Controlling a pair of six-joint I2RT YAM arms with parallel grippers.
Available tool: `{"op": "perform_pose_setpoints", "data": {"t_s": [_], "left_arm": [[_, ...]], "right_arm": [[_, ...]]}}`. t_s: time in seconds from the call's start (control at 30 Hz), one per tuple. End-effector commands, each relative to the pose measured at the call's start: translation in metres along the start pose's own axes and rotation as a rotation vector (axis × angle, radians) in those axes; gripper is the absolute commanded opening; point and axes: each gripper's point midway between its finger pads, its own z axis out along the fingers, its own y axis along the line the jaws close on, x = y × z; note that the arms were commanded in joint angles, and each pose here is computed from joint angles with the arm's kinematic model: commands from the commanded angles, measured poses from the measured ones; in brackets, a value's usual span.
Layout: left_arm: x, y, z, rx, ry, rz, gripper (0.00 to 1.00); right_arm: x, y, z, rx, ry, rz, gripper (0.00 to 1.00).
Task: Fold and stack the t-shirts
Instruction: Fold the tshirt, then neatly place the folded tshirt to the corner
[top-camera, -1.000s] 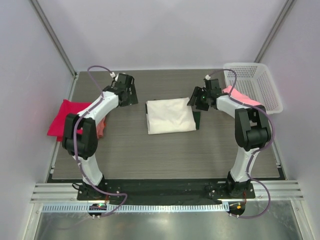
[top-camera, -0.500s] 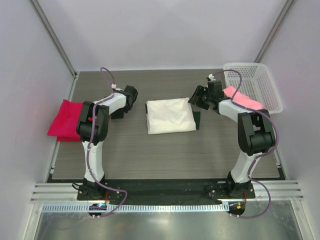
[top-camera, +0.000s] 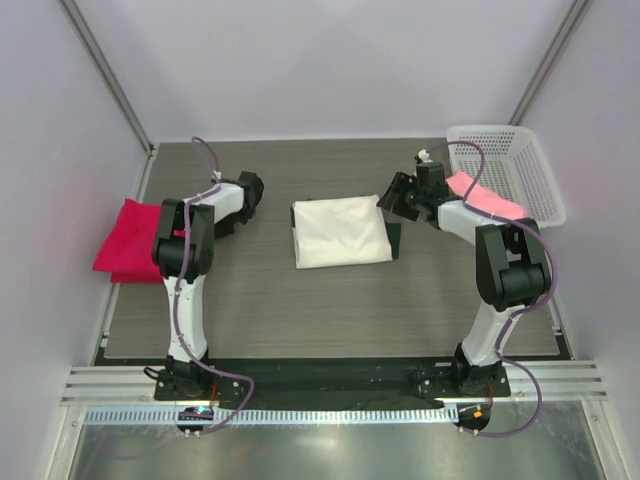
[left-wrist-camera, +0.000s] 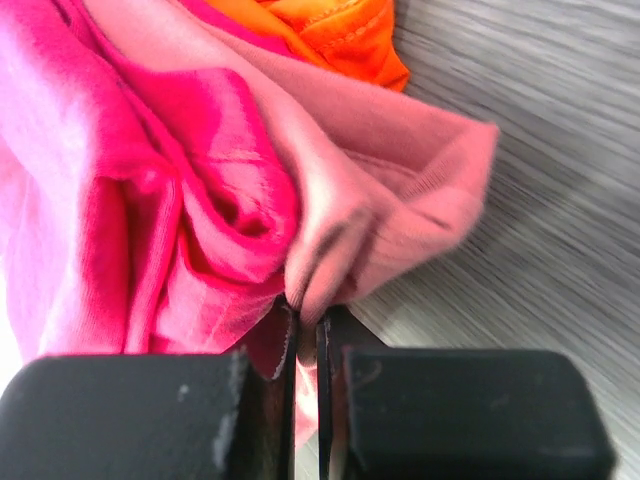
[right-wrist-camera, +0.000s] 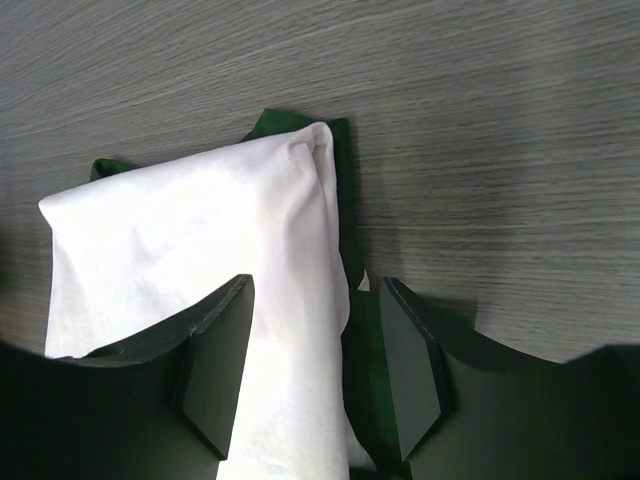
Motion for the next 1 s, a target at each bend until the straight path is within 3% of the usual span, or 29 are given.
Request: {"op": "perform_pose_setpoints", "data": {"t_s": [0.0,0.17,0.2,0.23,0.33,0.5,0.6,0.83,0.97], "left_arm": [[-0.024,-0.030,-0.047,0.151,-0.074,-0.085,0.00],[-0.058,-0.081,-0.113,0.357,-0.139,-0.149,0.00],[-0.061,-0.087,-0.121,0.386,-0.138,-0.153,0.05],[-0.063,-0.094,-0.125,0.398,-0.137,-0.161,0.27],[-0.073,-0.094,-0.147,0.463,-0.150,-0.196,0.62],[-0.075,-0.091,-0.172,0.617,-0.183,-0.273,0.81],[-0.074,-0.095,-0.197,0.803,-0.191,-0.323,0.98],[-0.070,-0.121,-0.241,1.120,-0.203,-0.377,1.00],[-0.059,-0.141,-0.238,1.176,-0.160,-0.376,1.00]], "right_arm": [[-0.019,0.001,-0.006,-0.012,-0.063,0.009,0.59],[-0.015,-0.006,-0.005,0.008,-0.053,0.011,0.65],[-0.015,-0.008,-0.005,0.006,-0.049,0.014,0.67],[-0.013,-0.006,-0.004,-0.006,-0.040,0.012,0.69],[-0.006,0.001,0.003,-0.056,0.001,0.011,0.73],[0.004,0.019,0.013,-0.192,0.047,0.021,0.76],[0.011,0.017,0.020,-0.200,0.077,0.030,0.76],[0.014,0.000,0.042,-0.110,0.117,0.039,0.67],[0.028,-0.011,0.050,-0.054,0.187,0.055,0.63]]}}
